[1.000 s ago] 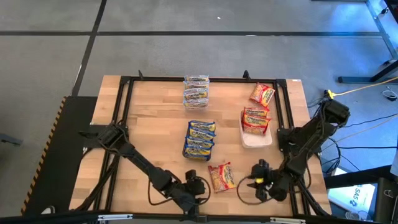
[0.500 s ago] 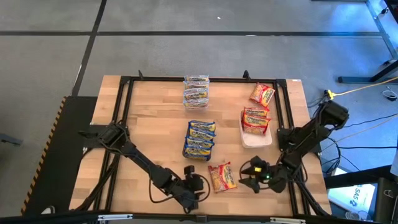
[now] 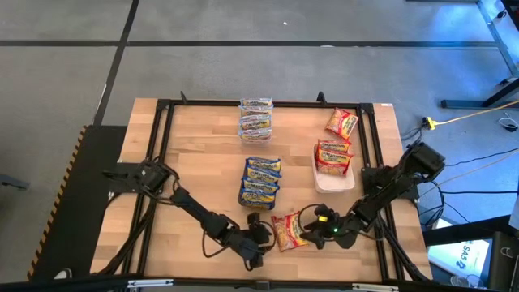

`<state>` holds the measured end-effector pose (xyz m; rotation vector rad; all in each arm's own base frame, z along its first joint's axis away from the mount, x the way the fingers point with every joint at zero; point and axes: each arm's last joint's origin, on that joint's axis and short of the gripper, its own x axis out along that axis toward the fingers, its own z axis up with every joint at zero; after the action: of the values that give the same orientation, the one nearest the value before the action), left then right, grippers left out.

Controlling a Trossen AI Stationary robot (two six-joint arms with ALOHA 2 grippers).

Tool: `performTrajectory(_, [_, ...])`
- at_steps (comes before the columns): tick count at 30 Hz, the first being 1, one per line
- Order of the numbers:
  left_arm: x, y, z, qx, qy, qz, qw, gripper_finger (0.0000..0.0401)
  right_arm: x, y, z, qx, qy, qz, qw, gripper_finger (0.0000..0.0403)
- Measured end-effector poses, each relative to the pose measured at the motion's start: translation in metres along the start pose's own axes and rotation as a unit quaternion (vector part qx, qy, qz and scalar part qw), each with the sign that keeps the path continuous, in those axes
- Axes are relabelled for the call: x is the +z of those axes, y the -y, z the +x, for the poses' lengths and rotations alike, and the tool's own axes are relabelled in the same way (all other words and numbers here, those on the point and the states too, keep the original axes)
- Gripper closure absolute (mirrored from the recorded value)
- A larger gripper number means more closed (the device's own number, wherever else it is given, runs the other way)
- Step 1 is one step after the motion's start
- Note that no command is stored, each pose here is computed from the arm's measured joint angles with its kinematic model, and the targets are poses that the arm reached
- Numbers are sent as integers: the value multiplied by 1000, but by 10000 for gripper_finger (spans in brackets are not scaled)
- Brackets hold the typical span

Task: Sort Maruchan noodles
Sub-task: Put the left red noodle pack into the white bin

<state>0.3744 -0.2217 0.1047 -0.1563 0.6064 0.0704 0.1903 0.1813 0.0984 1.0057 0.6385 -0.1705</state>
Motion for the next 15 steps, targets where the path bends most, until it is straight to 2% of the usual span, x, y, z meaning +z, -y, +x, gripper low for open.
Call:
performTrajectory(4, [-3,-6,17,-5,17,-2,1000,206,1,-4,12,-11,2,3,1000,127])
performTrajectory(9, [-3,-13,23,-1,17,-4,1000,206,4,-10,21,-17,4,-6,1000,127])
performTrajectory(15, [-2,-14,26,-14,22,30,999,206,7,-20,25,-7,21,-33,999,127])
